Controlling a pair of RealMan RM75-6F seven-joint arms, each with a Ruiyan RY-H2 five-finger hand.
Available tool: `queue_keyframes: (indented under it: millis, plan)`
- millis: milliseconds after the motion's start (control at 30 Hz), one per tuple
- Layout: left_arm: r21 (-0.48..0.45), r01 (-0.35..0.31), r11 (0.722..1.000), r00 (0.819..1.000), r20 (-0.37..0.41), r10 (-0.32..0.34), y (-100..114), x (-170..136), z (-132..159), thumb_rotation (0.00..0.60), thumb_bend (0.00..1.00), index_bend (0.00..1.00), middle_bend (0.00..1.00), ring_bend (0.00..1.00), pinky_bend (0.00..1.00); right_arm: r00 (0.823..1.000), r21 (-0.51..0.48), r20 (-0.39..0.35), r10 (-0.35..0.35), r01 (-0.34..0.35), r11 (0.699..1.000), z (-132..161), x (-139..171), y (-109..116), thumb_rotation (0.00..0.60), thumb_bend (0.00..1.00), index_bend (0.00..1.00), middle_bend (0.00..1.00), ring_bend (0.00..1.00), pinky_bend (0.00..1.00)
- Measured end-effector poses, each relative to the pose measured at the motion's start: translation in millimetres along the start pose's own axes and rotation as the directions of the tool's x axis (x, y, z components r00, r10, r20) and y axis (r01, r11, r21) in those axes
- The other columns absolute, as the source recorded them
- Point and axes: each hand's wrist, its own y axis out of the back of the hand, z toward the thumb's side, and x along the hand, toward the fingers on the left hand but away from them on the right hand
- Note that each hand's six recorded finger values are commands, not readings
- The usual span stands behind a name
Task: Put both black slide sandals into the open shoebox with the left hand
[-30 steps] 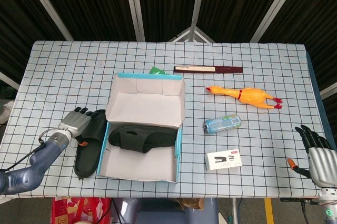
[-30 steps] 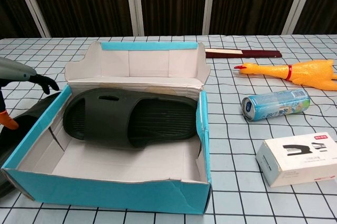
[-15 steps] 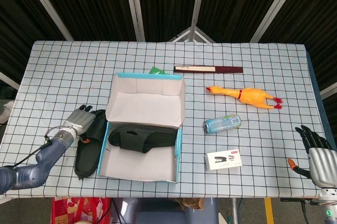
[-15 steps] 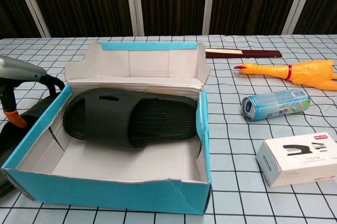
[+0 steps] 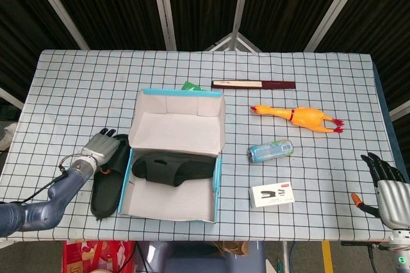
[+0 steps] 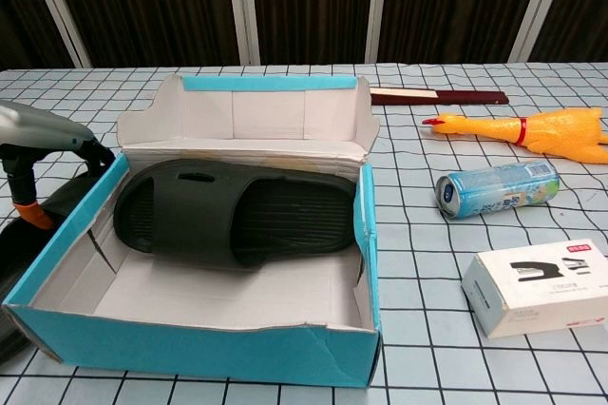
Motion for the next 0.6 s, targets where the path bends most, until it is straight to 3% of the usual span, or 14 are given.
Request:
queue_keyframes:
  millis: [400, 600]
  plan:
    - [0.021, -0.016, 1.0, 1.0, -0.013, 0.016, 2, -2, -4, 0.6, 0.49, 0.4, 0.44, 0.0, 0.05, 1.0, 0.0, 0.011, 0.006, -0.006, 1.0, -1, 0, 0, 0.6, 0.25, 0.14, 0.12, 0.17, 0.2]
    - [0.02, -0.047, 0.999, 0.999, -0.022, 0.047, 9, -8, -10, 0.6, 0.51, 0.46, 0.49, 0.0, 0.05, 1.0, -0.002, 0.017, 0.01, -0.01, 1.0, -2, -1, -2, 0.6, 0.25, 0.14, 0.12, 0.17, 0.2]
